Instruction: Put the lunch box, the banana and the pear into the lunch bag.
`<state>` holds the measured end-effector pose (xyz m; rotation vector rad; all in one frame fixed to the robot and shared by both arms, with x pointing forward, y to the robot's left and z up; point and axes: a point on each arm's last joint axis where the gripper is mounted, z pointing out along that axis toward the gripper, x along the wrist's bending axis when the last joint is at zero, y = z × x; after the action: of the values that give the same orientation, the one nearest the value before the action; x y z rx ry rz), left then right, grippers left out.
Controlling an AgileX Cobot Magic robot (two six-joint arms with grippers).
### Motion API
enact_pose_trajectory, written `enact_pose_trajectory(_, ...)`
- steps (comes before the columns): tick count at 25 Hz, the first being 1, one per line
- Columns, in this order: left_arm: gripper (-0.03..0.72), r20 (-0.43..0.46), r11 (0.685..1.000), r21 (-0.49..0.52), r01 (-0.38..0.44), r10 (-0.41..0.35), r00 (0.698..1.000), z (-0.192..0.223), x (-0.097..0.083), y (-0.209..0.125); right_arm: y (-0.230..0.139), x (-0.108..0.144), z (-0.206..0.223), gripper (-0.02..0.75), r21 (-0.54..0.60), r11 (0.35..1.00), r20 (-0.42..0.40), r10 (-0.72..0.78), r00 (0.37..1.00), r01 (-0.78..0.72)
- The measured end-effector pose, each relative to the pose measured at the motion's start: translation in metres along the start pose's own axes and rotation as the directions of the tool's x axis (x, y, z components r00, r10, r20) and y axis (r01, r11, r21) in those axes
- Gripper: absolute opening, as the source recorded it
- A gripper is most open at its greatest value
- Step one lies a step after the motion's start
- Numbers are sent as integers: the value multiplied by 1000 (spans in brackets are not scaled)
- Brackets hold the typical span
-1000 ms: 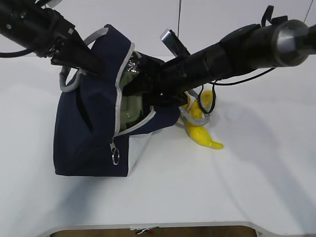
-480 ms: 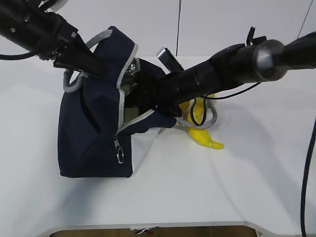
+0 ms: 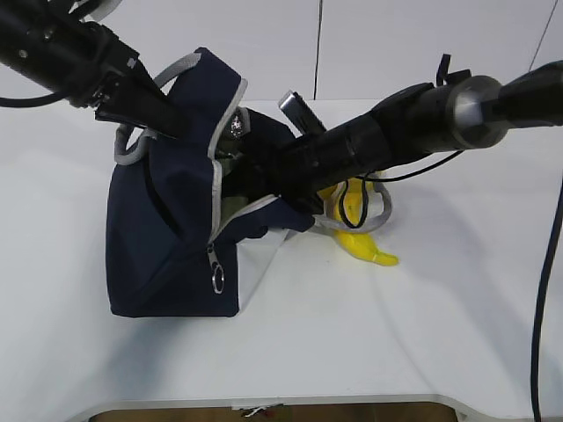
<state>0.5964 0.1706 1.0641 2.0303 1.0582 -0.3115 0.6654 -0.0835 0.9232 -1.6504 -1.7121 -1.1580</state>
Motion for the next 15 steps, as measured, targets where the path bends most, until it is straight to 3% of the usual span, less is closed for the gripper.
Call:
enact_pose_trajectory(8,0,9,1000,14,-2,1,1000,0,-1,-1,-6,3,-1,532,79,997,-26,-16,1000,18)
enact_pose_trajectory(15,0,11,1000,17,-2,1,1000,0,-1,-2,-1,15,-8,550,175,980,29,-103,994,97)
